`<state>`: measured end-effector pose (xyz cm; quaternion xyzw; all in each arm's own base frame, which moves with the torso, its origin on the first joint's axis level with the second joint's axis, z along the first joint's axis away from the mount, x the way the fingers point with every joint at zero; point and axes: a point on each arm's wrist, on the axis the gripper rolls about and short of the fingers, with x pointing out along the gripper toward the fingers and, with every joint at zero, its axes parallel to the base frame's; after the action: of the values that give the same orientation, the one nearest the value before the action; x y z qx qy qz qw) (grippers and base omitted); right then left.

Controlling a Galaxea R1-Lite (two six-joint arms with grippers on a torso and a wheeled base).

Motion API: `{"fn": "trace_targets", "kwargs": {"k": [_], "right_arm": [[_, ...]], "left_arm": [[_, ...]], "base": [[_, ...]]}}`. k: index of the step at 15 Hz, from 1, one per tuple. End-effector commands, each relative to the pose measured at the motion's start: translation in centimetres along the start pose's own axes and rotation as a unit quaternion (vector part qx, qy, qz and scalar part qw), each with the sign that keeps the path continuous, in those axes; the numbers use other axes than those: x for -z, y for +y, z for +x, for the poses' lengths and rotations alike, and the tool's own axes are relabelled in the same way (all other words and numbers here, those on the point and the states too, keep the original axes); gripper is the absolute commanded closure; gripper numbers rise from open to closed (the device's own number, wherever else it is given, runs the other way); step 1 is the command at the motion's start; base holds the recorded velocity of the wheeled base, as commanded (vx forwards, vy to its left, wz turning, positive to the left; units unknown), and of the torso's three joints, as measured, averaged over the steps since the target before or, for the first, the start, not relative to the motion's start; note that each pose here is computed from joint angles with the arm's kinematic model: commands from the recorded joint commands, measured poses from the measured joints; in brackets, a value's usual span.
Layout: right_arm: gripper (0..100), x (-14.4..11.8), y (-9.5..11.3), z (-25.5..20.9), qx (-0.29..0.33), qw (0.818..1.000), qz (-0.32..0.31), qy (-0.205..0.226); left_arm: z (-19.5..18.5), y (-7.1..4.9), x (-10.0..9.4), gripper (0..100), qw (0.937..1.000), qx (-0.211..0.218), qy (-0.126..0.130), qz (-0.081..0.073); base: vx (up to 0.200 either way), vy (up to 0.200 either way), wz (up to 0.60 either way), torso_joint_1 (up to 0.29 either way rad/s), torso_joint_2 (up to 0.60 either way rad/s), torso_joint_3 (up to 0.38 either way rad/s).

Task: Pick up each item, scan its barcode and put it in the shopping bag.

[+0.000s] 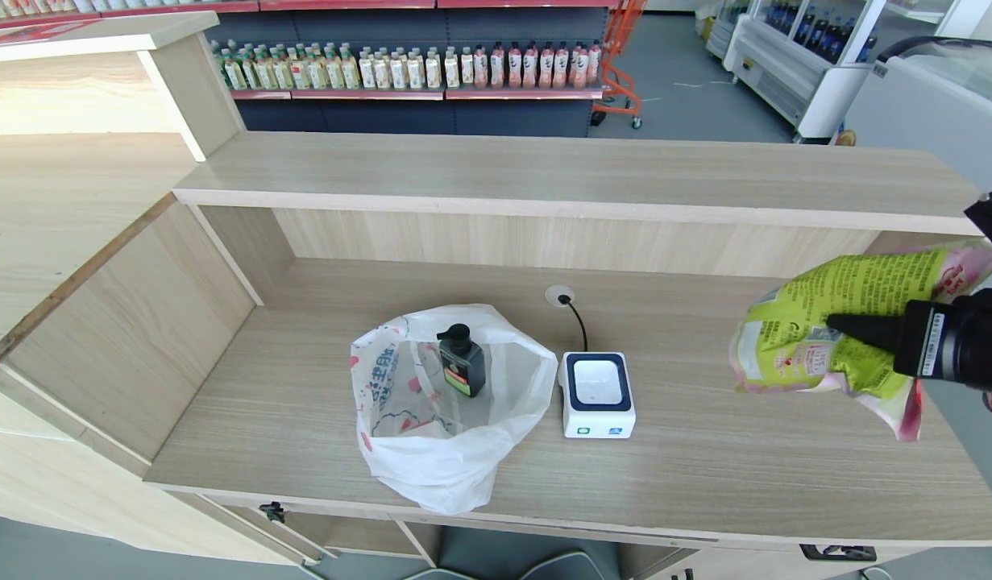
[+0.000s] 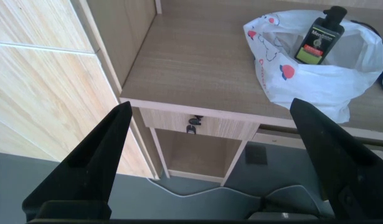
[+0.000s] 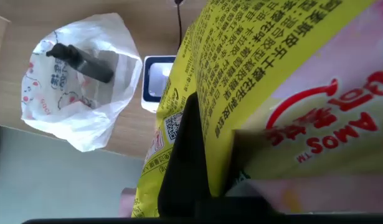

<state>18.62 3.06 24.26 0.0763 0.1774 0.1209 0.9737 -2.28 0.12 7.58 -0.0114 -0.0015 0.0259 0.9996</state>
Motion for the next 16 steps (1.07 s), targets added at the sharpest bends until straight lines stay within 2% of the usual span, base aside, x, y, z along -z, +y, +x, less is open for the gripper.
{"fn": "trace_targets", "kwargs": {"k": [1, 3, 12, 16], "right_arm": [[100, -0.29, 1.27, -0.71, -0.031, 0.999, -0.010, -0.012], [100, -0.20, 1.74, -0.74, -0.043, 0.999, -0.011, -0.010], [100, 0.12, 1.65, -0.58, -0.042, 0.999, -0.006, -0.003], [100, 0.06, 1.65, -0.38, -0.042, 0.999, -0.007, -0.001]], "left_arm": [[0.00, 0.00, 0.00, 0, 1.0000, -0.001, 0.000, -0.005], [0.00, 0.00, 0.00, 0, 1.0000, 0.000, 0.000, 0.001], [0.00, 0.00, 0.01, 0, 1.0000, 0.000, 0.000, 0.005], [0.00, 0.00, 0.01, 0, 1.0000, 0.000, 0.000, 0.005]], "base": [[0.000, 0.000, 0.00, 0.000, 0.00, 0.000], [0.000, 0.000, 0.00, 0.000, 0.00, 0.000], [0.000, 0.000, 0.00, 0.000, 0.00, 0.000], [0.000, 0.200, 0.00, -0.004, 0.00, 0.004]]}}
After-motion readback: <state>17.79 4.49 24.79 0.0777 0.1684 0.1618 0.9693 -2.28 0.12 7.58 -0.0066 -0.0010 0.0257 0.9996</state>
